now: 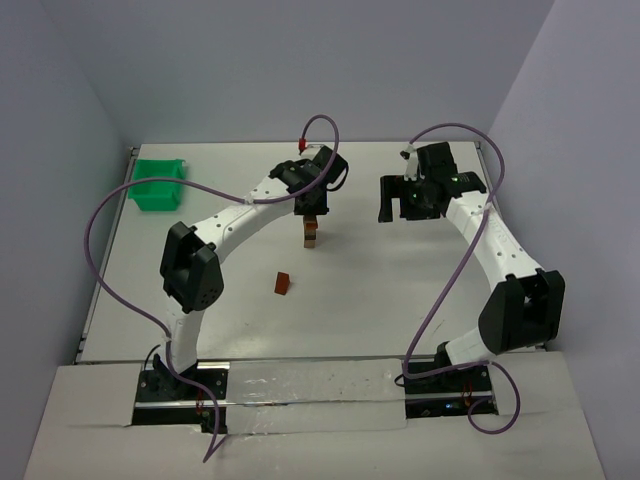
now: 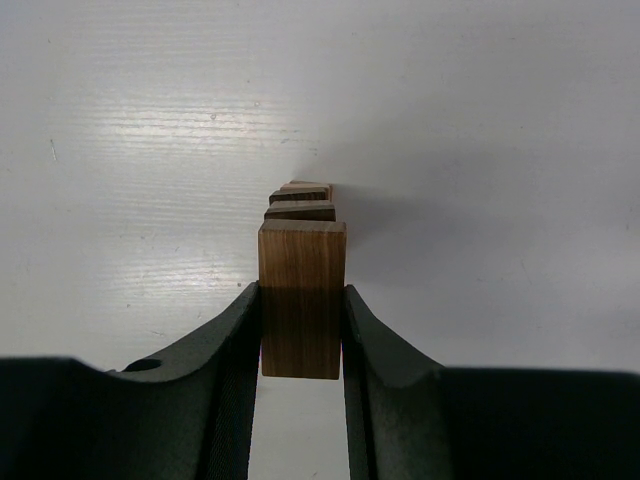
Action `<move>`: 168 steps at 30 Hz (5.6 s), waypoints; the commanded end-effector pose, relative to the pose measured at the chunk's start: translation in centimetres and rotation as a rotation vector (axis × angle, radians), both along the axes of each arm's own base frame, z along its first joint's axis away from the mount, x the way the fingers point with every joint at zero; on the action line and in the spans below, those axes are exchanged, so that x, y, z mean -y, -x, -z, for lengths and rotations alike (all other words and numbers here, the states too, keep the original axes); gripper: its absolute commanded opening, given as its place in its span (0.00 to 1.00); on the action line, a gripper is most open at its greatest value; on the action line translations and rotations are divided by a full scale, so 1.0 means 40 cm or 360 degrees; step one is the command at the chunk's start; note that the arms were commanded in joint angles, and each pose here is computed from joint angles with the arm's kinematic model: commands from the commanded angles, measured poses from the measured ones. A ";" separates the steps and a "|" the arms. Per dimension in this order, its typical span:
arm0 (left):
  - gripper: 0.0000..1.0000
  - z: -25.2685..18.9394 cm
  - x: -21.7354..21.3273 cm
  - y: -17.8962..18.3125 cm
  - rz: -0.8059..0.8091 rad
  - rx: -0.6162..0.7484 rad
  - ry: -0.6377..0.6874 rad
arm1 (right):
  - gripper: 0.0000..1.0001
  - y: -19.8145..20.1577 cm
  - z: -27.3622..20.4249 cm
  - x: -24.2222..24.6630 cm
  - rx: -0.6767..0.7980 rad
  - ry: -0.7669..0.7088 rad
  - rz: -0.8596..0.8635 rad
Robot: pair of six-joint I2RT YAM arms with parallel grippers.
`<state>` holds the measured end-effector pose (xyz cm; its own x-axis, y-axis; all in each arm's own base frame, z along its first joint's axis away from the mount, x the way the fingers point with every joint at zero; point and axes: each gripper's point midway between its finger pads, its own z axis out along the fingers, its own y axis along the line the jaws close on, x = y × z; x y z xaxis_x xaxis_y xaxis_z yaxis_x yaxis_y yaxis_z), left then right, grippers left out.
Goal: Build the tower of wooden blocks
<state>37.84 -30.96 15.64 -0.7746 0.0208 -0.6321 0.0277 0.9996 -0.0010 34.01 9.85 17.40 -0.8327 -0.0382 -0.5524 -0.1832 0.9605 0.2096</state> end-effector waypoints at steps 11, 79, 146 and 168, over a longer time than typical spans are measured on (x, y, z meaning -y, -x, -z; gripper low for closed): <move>0.34 -0.016 0.031 -0.008 0.0027 0.0026 0.0045 | 1.00 -0.029 -0.036 -0.005 0.0049 -0.0031 0.0013; 0.94 -0.241 -0.075 0.105 0.0644 0.0505 0.0317 | 1.00 -0.025 -0.072 -0.031 0.0121 -0.0104 -0.0080; 0.17 0.257 -0.190 0.279 0.0540 -0.0361 -0.0049 | 1.00 0.044 -0.089 -0.058 0.0163 -0.0199 -0.0250; 0.00 -0.412 -0.089 0.399 0.1598 0.0880 0.0986 | 1.00 0.187 -0.355 -0.308 0.0613 -0.0784 -0.1233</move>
